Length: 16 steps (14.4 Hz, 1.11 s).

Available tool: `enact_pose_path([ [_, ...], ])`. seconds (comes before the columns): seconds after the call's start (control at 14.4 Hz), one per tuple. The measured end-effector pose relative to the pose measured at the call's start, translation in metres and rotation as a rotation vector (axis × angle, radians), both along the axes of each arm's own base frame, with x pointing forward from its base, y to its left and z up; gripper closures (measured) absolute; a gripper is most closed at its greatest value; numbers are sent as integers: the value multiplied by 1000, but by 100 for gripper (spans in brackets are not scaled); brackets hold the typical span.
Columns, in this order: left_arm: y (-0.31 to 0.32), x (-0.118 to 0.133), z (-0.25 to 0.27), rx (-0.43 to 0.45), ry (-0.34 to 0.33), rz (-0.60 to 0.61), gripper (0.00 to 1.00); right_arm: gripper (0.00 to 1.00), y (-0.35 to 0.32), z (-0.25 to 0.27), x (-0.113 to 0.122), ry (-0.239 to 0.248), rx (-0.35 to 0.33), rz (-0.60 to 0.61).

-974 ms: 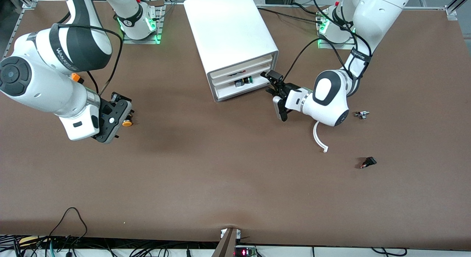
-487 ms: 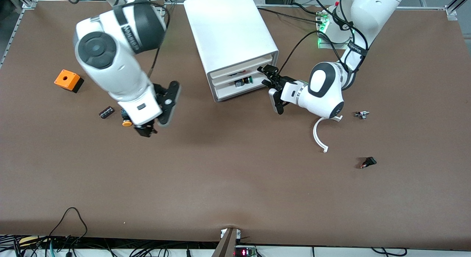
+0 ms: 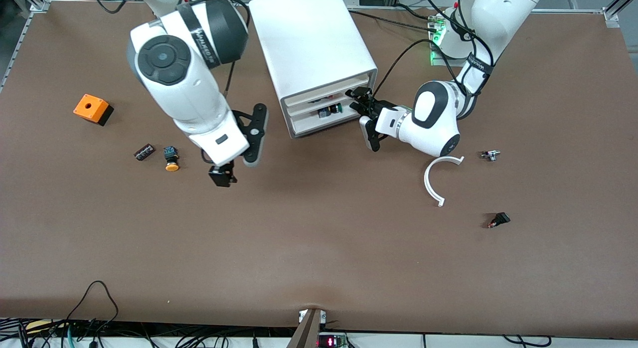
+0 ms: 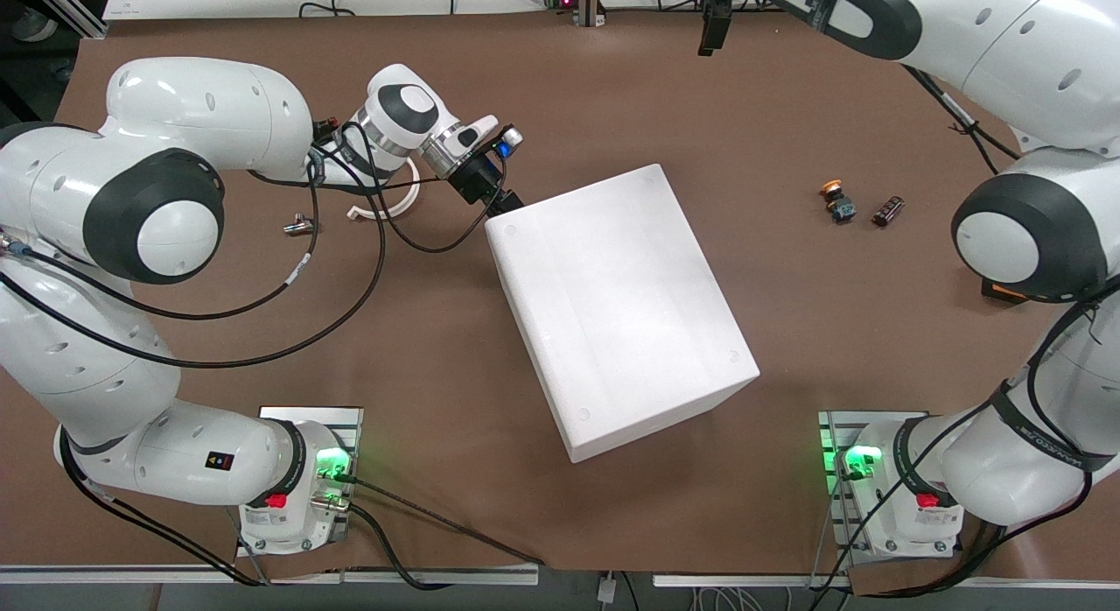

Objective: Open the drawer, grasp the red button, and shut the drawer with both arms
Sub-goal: 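Pull the drawer open with the left gripper while the right gripper nears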

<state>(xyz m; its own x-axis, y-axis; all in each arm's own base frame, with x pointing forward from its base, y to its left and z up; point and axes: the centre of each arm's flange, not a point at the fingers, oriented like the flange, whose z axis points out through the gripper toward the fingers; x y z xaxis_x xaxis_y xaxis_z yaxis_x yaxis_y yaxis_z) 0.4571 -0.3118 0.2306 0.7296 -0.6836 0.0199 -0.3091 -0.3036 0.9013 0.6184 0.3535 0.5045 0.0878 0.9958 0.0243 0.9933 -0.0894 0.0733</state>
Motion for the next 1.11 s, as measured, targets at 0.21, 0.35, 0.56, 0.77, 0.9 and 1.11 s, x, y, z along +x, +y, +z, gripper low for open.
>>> enact_pose_path([
  [0.21, -2, -2, -2, 4, -6, 1, 49, 0, 4, -19, 8, 10, -4, -1],
  [0.35, -2, -3, -3, 7, -11, 4, 68, 0, 2, -26, 14, 11, -4, -7],
  [0.56, -3, -3, -2, -9, -30, -8, 87, 0, 3, -32, 18, -2, 4, -8],
  [0.77, -3, -3, -2, -13, -34, -11, 87, 0, 5, -44, 22, -2, 6, -8],
  [0.9, -3, -3, -2, -14, -35, -11, 87, 0, 6, -48, 24, -4, 7, -7],
  [1.11, -3, -2, -2, -16, -37, -12, 87, 0, 7, -48, 25, -10, 10, -2],
])
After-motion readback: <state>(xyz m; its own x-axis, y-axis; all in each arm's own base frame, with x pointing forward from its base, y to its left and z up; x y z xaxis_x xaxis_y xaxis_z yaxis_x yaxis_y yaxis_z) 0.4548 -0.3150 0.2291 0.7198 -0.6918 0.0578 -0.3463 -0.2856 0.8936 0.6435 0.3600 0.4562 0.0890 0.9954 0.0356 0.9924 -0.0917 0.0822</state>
